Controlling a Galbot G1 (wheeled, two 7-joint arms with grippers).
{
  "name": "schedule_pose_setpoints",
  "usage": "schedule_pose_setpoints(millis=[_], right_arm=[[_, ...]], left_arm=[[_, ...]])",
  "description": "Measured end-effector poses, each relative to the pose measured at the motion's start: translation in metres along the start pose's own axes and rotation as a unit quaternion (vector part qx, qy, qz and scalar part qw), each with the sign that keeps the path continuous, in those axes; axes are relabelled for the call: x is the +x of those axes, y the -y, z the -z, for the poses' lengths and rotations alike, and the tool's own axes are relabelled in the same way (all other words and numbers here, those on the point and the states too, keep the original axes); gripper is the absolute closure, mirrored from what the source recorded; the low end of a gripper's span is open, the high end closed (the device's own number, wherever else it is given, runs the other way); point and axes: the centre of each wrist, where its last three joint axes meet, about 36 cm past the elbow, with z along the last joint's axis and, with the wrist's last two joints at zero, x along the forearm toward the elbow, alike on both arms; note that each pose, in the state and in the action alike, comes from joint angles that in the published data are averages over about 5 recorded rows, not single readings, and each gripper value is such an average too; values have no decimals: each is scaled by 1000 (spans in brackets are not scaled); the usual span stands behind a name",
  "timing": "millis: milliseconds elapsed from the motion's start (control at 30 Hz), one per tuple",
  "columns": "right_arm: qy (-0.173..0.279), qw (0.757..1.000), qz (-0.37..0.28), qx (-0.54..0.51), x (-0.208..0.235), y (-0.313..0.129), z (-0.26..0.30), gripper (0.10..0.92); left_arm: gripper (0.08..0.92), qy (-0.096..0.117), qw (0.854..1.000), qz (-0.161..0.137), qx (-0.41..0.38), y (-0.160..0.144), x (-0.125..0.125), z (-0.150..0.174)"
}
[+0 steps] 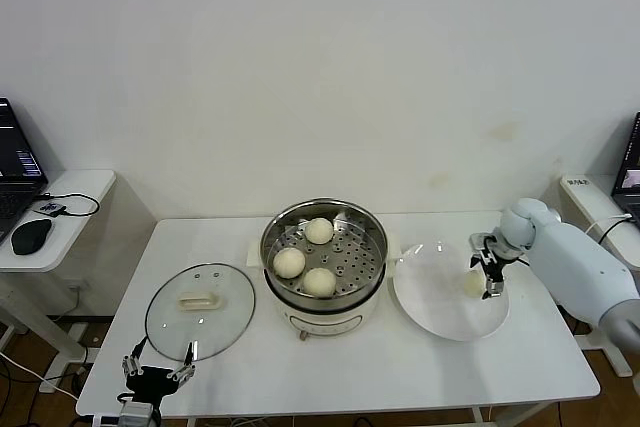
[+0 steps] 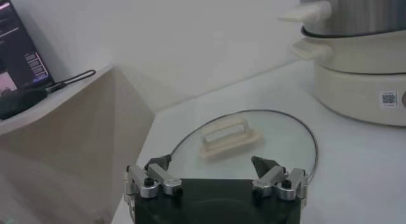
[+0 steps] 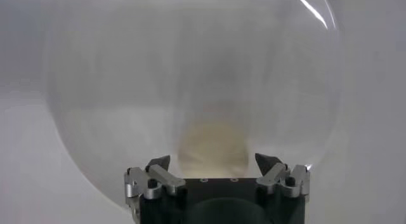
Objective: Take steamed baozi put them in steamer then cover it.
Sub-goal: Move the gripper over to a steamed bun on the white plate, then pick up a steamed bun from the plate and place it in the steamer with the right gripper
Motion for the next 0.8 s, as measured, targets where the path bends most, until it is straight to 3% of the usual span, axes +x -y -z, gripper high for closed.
schedule_pose_setpoints(millis=[167,433,800], right_arm=[[2,1000,-1,-5,-2,-1,-2,217],[6,1000,-3,-9,-3,0,-2,401],[18,999,-20,-21,26,9,-4,420]], left_arm=[[177,0,1000,0,0,0,0,0],[177,0,1000,0,1,1,0,0],[177,6,1000,0,1,2,-1,4]])
